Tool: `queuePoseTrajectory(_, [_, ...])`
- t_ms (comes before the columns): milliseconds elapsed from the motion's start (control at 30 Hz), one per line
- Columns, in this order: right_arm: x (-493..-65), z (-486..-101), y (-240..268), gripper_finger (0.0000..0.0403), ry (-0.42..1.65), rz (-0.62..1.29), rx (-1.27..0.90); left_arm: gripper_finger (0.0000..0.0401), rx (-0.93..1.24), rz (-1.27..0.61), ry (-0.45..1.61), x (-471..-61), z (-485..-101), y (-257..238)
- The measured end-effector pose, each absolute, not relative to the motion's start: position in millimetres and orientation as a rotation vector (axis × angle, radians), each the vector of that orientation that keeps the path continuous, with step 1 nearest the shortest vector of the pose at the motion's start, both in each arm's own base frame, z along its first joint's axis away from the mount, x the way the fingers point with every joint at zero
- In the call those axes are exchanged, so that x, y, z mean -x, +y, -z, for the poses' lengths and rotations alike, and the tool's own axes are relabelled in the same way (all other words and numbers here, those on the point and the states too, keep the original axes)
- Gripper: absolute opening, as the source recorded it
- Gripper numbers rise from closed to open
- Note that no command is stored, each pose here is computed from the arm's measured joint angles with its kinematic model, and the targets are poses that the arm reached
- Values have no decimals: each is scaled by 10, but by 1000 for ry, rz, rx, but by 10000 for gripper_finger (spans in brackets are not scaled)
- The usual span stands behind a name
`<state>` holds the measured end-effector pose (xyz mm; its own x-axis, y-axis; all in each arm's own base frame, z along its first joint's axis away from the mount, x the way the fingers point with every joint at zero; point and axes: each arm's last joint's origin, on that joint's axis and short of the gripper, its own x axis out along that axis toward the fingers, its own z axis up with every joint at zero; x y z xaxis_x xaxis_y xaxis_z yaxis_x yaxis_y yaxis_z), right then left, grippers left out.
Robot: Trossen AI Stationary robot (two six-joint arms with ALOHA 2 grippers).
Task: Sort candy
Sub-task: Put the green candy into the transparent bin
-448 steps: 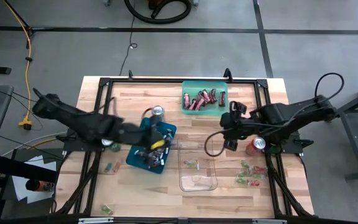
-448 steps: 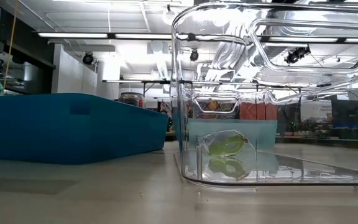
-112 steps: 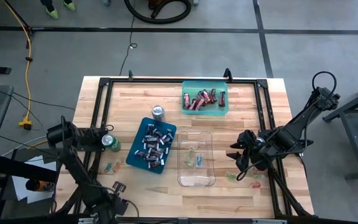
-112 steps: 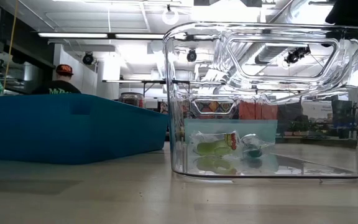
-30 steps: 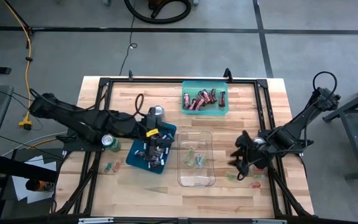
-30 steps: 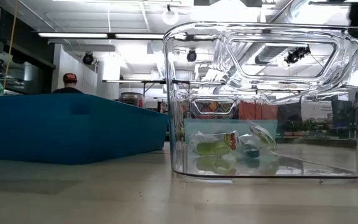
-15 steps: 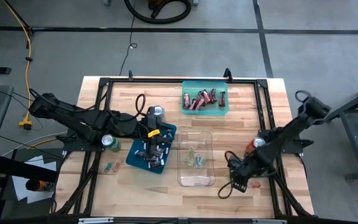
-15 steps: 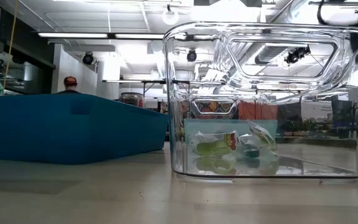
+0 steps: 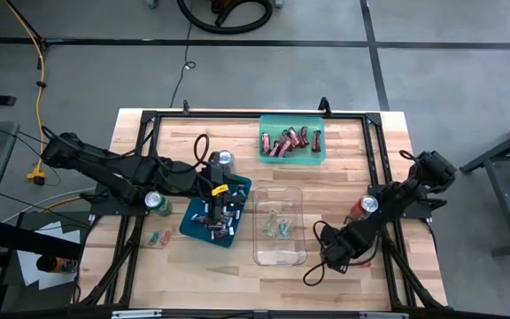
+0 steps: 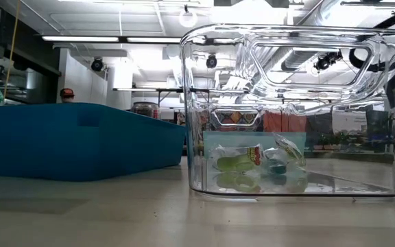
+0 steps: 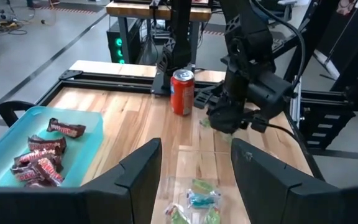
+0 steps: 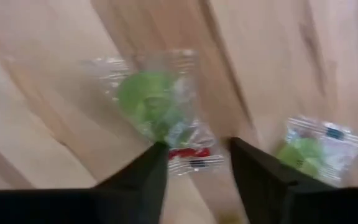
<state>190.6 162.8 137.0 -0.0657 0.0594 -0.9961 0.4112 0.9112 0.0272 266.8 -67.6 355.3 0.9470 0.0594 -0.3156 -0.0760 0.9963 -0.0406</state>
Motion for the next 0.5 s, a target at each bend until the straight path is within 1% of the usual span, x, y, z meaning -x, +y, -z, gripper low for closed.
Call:
queuePoseTrajectory(67, [-1879, -1432, 1605, 107, 1639, 313, -348, 181, 53, -69, 317, -2625, -3579, -663])
queuePoseTrajectory(133, [-1870, -1610, 1596, 36, 1638, 290, -323, 181, 60, -67, 296, -2574, -3631, -648])
queuePoseTrajectory(167, [-1868, -1722, 1593, 19, 1630, 275, -319, 181, 62, -67, 287, -2536, -3662, -637])
queuePoseTrajectory(233, [-1850, -1947, 1562, 21, 1602, 281, -291, 181, 70, -65, 261, -2465, -3727, -617])
queuePoseTrajectory(300, [-1836, -2230, 1505, 19, 1527, 301, -268, 181, 75, -75, 237, -2383, -3793, -590])
queuePoseTrajectory(367, [-1855, -2505, 1446, 5, 1399, 318, -275, 181, 81, -100, 205, -2324, -3851, -565])
queuePoseTrajectory(500, [-1922, -2934, 1329, 4, 1077, 347, -281, 181, 85, -150, 173, -2237, -3915, -525])
